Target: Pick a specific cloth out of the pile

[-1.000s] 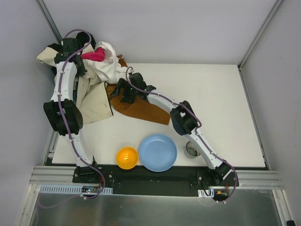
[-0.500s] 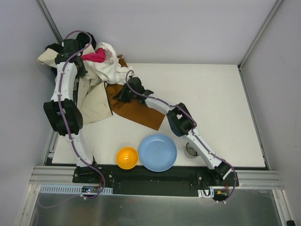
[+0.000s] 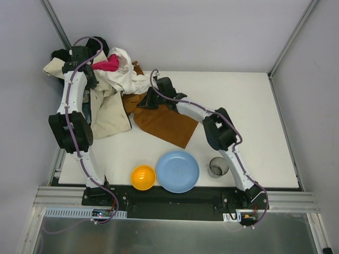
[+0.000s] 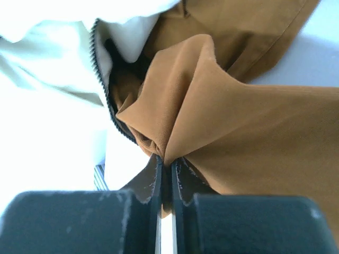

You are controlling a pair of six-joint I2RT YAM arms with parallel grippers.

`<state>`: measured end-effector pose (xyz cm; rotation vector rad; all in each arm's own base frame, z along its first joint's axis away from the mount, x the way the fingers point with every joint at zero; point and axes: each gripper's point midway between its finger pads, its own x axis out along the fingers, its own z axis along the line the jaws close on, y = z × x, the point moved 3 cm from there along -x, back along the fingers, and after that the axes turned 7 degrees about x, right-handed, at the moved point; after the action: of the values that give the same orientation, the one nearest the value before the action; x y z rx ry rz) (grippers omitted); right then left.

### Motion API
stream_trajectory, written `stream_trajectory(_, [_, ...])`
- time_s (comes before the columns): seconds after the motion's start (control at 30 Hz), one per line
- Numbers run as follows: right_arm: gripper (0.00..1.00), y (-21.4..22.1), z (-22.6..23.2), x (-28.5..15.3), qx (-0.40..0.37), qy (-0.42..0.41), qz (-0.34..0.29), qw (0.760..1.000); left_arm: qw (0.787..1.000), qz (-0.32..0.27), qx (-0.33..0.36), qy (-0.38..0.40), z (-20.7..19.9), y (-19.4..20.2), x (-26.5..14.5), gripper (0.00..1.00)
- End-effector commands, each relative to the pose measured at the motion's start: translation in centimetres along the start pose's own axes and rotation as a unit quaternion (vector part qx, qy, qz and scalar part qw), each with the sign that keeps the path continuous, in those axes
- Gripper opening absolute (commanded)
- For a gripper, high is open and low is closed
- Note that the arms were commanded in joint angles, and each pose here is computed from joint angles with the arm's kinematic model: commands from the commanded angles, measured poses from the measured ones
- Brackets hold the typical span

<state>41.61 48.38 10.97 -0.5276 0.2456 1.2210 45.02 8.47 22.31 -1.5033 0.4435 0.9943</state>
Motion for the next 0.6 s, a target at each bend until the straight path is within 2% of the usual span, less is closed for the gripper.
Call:
stream_trajectory(0.0, [0.01, -5.4, 5.9, -8.3, -0.086, -0.041, -0.07, 0.993, 0.999, -0.032, -0.035, 0.0, 1.4, -0.9, -2.4, 0.0])
stream_trajectory(0.27, [0.01, -9.8, 3.3, -16.5, -0.064, -0.01, -0.132, 0.989, 0.998, -0.016, -0.058, -0.008, 2.7, 0.3, -2.0, 0.0])
stream_trajectory(0.57, [0.01, -13.2, 4.5, -25.7, -0.08, -0.017, -0.207, 0.975, 0.997, -0.008, -0.073, -0.024, 4.0, 1.1, -1.8, 0.0])
